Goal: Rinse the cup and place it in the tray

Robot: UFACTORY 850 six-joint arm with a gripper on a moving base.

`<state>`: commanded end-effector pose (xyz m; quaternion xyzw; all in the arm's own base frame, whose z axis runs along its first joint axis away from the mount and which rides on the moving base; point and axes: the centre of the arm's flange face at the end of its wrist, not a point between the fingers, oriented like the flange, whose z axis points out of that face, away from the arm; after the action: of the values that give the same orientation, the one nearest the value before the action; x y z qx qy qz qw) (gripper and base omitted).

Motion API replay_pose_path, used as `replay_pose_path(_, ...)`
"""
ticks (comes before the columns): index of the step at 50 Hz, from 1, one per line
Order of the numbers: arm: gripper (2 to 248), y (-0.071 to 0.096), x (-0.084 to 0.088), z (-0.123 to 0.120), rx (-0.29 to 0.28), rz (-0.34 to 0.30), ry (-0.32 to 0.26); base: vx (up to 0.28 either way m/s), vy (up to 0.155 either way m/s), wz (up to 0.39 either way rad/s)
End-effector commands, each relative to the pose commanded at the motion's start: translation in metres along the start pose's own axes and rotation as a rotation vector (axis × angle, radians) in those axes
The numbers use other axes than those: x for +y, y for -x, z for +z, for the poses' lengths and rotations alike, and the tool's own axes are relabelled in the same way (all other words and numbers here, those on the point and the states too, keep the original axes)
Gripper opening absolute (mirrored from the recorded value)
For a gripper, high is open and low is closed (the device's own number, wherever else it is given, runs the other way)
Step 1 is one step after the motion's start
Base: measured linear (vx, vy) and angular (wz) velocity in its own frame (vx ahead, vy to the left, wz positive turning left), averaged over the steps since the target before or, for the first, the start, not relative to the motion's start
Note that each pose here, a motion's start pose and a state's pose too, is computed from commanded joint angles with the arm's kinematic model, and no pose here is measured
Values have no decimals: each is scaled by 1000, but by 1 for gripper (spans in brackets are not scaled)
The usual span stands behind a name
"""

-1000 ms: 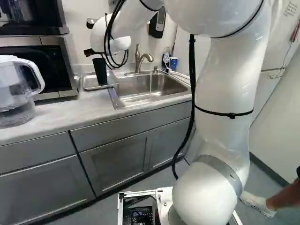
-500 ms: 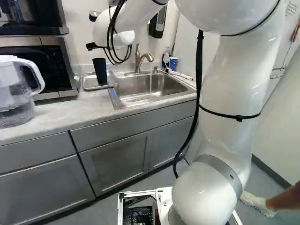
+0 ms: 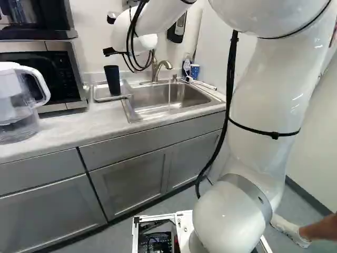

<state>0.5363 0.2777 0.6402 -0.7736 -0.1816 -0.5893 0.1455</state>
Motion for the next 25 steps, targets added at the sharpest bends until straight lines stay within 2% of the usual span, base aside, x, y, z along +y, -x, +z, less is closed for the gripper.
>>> replay_pose_path(25, 247, 0, 39, -4, 0, 17, 63, 0, 0, 0)
